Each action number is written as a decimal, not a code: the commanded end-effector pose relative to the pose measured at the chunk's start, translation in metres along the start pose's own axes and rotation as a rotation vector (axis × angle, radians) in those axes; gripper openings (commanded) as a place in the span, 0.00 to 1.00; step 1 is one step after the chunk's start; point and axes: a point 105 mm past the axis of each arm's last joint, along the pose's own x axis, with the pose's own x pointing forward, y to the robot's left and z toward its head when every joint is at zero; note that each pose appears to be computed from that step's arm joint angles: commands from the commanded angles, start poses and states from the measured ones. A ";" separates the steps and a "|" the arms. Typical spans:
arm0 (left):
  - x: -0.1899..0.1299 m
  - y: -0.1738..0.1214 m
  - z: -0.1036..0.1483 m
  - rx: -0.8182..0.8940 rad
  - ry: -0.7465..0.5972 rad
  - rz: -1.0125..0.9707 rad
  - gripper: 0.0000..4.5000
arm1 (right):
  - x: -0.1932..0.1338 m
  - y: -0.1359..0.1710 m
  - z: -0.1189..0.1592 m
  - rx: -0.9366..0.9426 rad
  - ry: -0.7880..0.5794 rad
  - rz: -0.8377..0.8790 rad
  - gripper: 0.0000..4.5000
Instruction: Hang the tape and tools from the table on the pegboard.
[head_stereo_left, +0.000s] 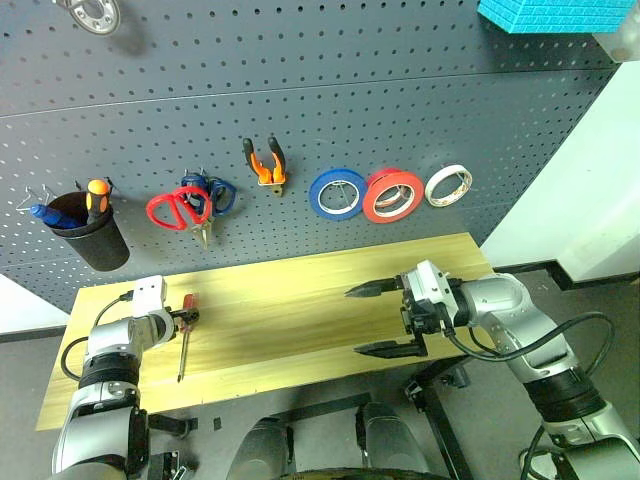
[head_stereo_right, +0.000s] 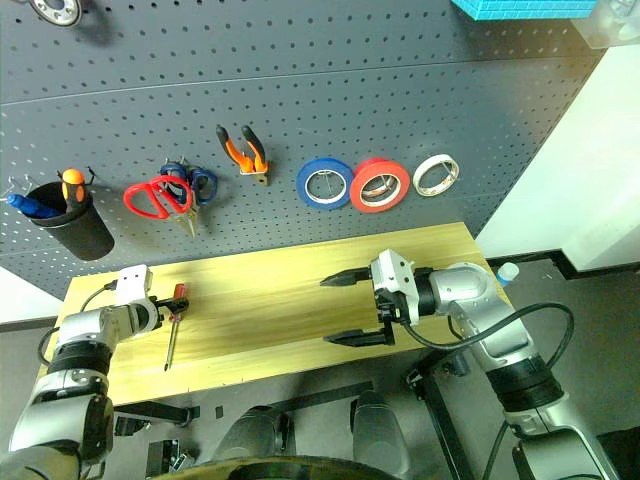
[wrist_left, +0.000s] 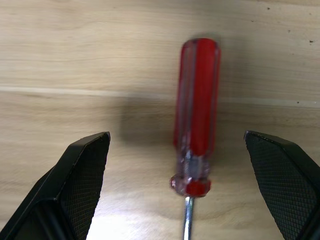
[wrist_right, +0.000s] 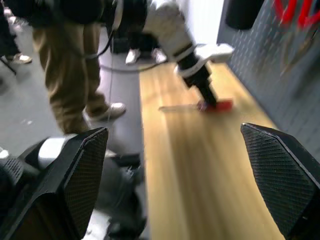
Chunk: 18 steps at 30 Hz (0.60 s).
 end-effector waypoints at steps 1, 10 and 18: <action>0.000 0.000 0.010 0.010 -0.021 -0.009 1.00 | 0.000 0.000 0.008 -0.044 -0.005 -0.003 0.99; 0.001 0.000 0.009 -0.002 -0.018 -0.023 0.40 | -0.001 -0.002 0.012 -0.058 -0.014 -0.014 0.99; 0.001 0.004 0.003 -0.011 -0.014 -0.022 0.20 | -0.002 -0.005 0.014 -0.071 -0.023 -0.025 0.99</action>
